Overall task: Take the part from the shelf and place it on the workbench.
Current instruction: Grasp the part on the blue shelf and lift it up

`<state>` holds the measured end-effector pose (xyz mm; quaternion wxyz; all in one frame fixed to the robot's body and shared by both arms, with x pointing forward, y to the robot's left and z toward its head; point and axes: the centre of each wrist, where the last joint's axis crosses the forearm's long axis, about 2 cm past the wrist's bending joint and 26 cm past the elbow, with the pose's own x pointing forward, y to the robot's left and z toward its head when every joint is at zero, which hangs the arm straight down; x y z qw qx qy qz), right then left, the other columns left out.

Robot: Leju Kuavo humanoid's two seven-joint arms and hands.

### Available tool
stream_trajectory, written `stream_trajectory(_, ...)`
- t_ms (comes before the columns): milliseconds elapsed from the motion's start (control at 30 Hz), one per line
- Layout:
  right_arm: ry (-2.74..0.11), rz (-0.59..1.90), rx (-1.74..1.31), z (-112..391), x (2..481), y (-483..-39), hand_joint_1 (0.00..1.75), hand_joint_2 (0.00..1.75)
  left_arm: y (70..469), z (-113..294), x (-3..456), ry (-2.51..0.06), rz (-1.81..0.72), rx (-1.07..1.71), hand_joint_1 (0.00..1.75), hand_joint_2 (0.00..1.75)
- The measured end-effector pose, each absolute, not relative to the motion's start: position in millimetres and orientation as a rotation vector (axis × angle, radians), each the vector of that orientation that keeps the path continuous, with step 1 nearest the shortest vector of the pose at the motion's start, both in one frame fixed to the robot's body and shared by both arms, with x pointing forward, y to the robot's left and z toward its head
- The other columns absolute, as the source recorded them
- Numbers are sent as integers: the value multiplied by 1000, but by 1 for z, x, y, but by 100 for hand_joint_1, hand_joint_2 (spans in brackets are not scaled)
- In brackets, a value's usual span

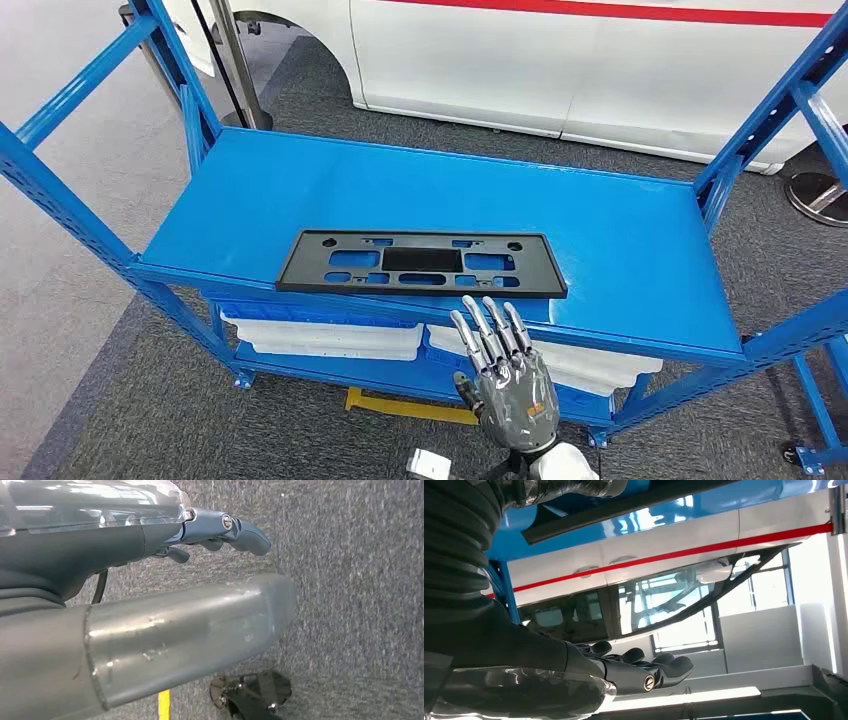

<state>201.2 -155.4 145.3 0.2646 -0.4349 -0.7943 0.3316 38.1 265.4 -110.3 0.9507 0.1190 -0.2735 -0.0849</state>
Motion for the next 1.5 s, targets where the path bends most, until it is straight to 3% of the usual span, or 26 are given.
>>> stream_trajectory(400,-2107,900,-1170,140,226,-136,0,175,271,-111,38,-545,-188,230,0,0)
stream_trajectory(1500,-1928,980,-1175,131,271,-132,0,175,273,-110,42,-559,-266,211,0,0)
